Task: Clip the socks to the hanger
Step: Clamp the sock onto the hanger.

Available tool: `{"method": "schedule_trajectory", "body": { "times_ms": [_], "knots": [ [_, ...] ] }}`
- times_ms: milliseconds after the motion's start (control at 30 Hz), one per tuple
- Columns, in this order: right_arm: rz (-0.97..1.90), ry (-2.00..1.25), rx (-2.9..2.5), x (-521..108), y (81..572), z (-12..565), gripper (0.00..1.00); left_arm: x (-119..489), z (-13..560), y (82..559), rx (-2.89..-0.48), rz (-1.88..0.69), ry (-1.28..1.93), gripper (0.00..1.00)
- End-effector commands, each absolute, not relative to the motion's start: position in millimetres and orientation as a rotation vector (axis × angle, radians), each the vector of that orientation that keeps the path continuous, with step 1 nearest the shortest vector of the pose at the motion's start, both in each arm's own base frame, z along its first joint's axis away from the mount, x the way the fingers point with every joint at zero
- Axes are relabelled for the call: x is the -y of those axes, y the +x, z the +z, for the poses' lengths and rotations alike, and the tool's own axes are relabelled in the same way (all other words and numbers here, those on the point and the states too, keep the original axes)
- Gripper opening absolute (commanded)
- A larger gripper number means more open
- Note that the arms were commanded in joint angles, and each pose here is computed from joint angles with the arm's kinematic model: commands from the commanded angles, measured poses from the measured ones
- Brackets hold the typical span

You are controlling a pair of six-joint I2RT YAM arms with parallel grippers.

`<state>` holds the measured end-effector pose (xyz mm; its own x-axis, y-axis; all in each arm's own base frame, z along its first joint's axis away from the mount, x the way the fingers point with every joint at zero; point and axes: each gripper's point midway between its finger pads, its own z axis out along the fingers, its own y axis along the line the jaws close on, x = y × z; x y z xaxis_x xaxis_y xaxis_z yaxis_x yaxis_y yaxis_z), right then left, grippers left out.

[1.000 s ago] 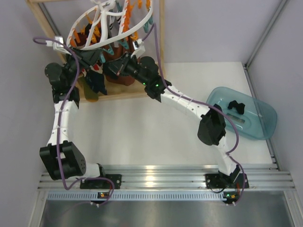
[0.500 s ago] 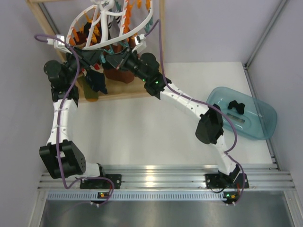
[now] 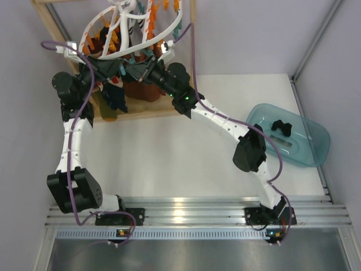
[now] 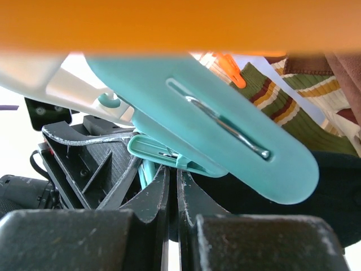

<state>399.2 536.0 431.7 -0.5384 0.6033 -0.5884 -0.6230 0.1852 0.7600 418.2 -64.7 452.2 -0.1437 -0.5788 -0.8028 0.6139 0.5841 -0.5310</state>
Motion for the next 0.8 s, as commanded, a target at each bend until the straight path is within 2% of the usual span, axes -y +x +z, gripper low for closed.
{"method": "schedule_trajectory", "body": {
  "times_ms": [0, 67, 200, 433, 500, 533, 600, 633, 767],
  "knots": [
    [1.644, -0.042, -1.332, -529, 382, 480, 0.00, 89, 457, 394, -1.366, -1.106, 0.217, 0.16],
    [1.640, -0.042, -1.329, -528, 383, 481, 0.00, 91, 459, 392, -1.363, -1.118, 0.219, 0.30],
    [1.635, -0.047, -1.324, -527, 382, 482, 0.00, 88, 464, 392, -1.351, -1.110, 0.201, 0.46],
    [1.615, -0.050, -1.332, -526, 384, 478, 0.00, 83, 475, 390, -1.328, -1.091, 0.160, 0.58],
    [1.608, -0.054, -1.336, -524, 384, 476, 0.08, 78, 481, 392, -1.313, -1.064, 0.136, 0.59],
    [1.597, -0.061, -1.348, -524, 383, 472, 0.19, 76, 483, 393, -1.313, -1.056, 0.128, 0.60],
    [1.578, -0.073, -1.347, -519, 384, 469, 0.31, 72, 483, 396, -1.320, -1.046, 0.101, 0.59],
    [1.560, -0.095, -1.354, -517, 383, 464, 0.41, 70, 483, 397, -1.320, -1.045, 0.093, 0.59],
    [1.494, -0.161, -1.374, -508, 381, 448, 0.51, 67, 486, 397, -1.321, -1.040, 0.070, 0.57]
  ]
}}
